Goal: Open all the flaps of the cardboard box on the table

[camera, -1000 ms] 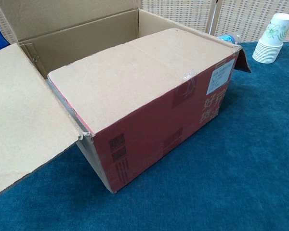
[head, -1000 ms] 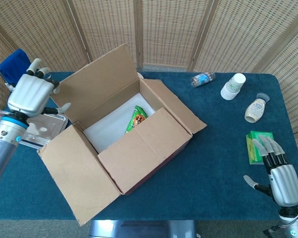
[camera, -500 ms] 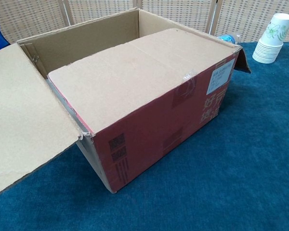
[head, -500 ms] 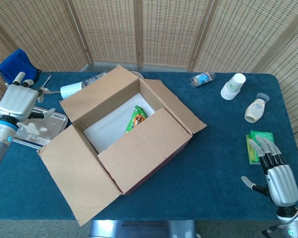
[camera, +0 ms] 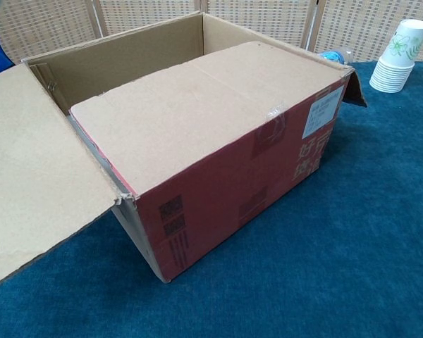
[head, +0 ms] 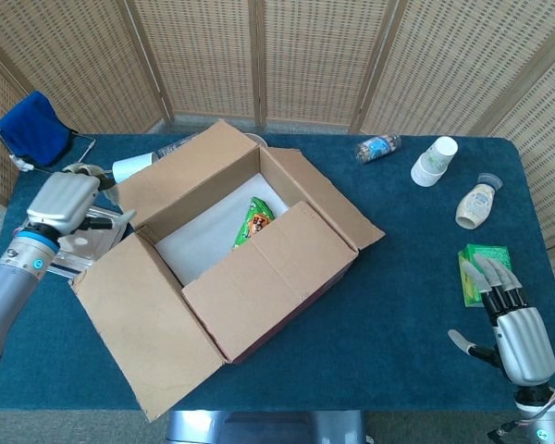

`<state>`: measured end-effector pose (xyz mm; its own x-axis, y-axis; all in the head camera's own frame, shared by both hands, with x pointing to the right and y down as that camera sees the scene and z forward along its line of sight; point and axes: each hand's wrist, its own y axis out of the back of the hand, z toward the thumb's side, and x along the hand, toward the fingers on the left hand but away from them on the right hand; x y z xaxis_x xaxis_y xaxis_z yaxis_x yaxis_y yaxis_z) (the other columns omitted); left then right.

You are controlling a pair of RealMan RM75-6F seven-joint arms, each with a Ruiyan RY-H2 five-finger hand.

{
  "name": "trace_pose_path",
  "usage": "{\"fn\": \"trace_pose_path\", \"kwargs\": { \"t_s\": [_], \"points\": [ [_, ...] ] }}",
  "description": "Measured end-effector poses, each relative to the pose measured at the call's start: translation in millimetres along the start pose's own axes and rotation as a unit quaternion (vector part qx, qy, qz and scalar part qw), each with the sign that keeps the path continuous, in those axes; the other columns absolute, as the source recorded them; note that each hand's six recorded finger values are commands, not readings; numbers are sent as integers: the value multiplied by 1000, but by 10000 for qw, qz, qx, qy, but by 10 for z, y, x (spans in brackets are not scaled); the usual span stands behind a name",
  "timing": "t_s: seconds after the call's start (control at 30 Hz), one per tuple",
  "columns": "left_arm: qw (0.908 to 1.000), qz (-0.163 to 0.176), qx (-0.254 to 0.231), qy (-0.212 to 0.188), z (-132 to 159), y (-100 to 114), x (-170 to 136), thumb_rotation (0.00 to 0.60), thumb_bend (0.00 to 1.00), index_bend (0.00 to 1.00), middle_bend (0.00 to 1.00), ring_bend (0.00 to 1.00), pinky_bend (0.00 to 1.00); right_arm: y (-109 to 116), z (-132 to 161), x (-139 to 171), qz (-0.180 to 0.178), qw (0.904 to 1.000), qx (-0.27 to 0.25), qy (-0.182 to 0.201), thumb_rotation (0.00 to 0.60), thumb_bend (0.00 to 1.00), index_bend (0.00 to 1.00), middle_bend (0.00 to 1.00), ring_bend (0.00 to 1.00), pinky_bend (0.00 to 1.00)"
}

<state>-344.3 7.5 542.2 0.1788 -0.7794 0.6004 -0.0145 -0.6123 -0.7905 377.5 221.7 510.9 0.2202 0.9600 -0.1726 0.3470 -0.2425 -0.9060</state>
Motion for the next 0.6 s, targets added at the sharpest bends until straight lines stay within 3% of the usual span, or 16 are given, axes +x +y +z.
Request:
{"fn": "trace_pose_path", "kwargs": {
  "t_s": [0.1, 0.23, 0.43, 0.53, 0.6],
  "points": [
    [9968, -305, -719, -180, 195, -34, 9, 181, 0, 457, 417, 264, 352, -1, 3, 1, -2, 10000, -5, -2, 600, 0, 0, 0, 0, 118],
    [9856, -763, -1469, -345, 454, -67, 56, 181, 0, 457, 409, 273, 385, 5, 3, 2, -12, 10000, -10, -2, 600, 0, 0, 0, 0, 118],
    [9665, -1124, -2271, -415, 762, -68, 173, 176, 0, 446, 408, 288, 404, 30, -13, -4, -45, 10000, -50, -18, 600, 0, 0, 0, 0, 117],
    [9594, -1249, -2487, -459, 917, -70, 239, 179, 0, 447, 424, 308, 353, 41, -19, -6, -52, 10000, -70, -16, 600, 0, 0, 0, 0, 117],
    [9576, -1303, -2528, -463, 984, -86, 270, 177, 0, 449, 450, 335, 379, 44, -19, -7, -52, 10000, -82, -11, 600, 0, 0, 0, 0, 118]
  ]
}}
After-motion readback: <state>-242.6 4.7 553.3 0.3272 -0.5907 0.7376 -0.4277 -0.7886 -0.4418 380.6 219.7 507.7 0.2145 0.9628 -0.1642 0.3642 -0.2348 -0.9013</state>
